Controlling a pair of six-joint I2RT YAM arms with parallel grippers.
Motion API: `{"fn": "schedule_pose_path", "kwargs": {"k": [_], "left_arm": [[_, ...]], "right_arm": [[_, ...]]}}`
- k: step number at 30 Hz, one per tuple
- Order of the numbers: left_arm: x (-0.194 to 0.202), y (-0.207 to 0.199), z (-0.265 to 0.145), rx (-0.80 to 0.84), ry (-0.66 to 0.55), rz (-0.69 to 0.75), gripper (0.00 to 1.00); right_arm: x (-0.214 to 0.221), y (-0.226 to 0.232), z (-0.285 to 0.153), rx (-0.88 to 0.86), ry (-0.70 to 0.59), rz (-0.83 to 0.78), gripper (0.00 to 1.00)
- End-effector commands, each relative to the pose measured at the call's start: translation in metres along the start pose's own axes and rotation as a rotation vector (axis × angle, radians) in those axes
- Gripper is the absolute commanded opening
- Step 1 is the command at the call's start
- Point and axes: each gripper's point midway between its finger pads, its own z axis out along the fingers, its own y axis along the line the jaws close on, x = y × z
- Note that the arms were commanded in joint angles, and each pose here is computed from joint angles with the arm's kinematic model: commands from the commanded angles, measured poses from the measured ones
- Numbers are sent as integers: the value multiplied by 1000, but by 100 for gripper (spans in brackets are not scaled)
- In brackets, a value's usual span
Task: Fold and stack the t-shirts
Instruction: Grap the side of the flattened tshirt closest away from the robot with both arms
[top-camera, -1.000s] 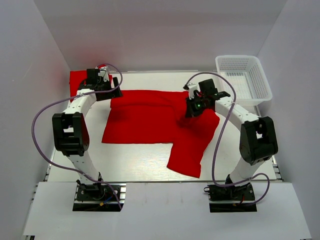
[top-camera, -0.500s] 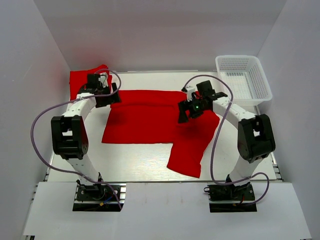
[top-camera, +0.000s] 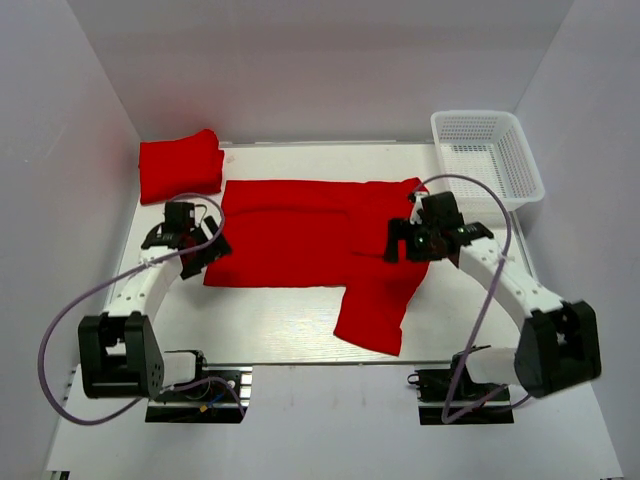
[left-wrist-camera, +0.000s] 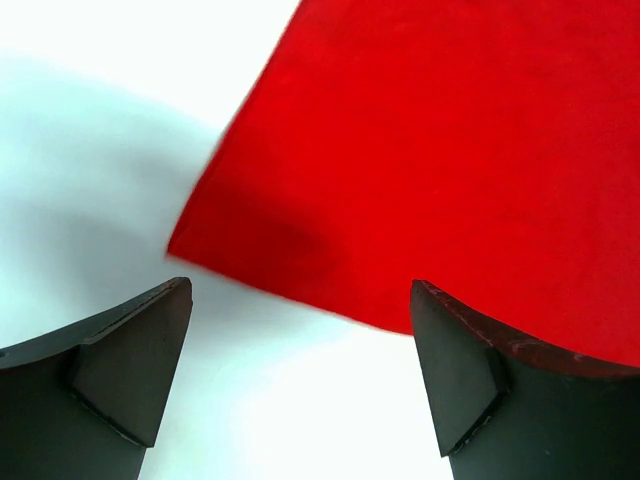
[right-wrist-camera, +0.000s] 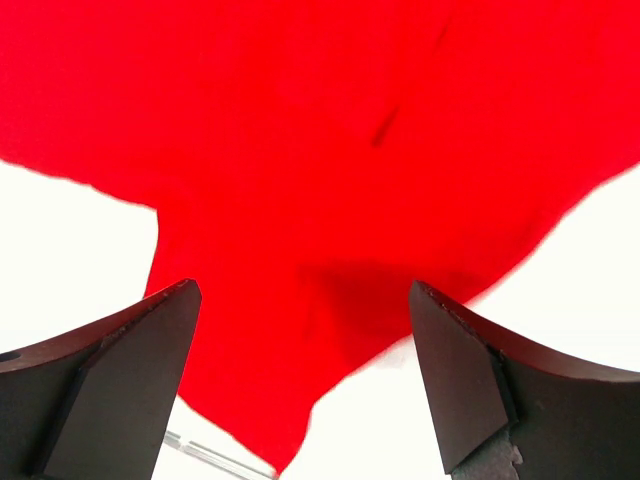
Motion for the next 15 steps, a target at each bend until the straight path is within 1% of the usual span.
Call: {"fn": "schedule_pose_path", "kwargs": {"k": [1,2,3,4,6,9,11,12,13,15], "left_arm": [[9,21,-2,-82,-33,-69,100],[10,26,-2,-100,-43,-103,100],[13,30,2,-110,-45,-104,99],[14,30,4,-109,-48,-122,96],[21,37,8,-133,-46,-135,96],[22,40,14,-136,-51,-158,91],[25,45,21,-160,-50,-172,85],[27,50,25,-181,-47,-188,85],[23,48,26,-171,-63,-189,83],[30,54,32,-191,-48,-187,80]], "right_arm": [[26,2,-13,6,27,78,90],[34,2,-18,6,23,74,90],[44,-3,-18,25,46,78,90],[51,-8,-20,51,62,82,90],[57,-10,-27,63,56,76,90],[56,-10,-35,70,20,77,90],[58,-10,-37,69,23,74,90],[58,-10,-37,66,25,76,90],[59,-10,-36,65,32,76,90],[59,-9,-37,60,36,79,90]]}}
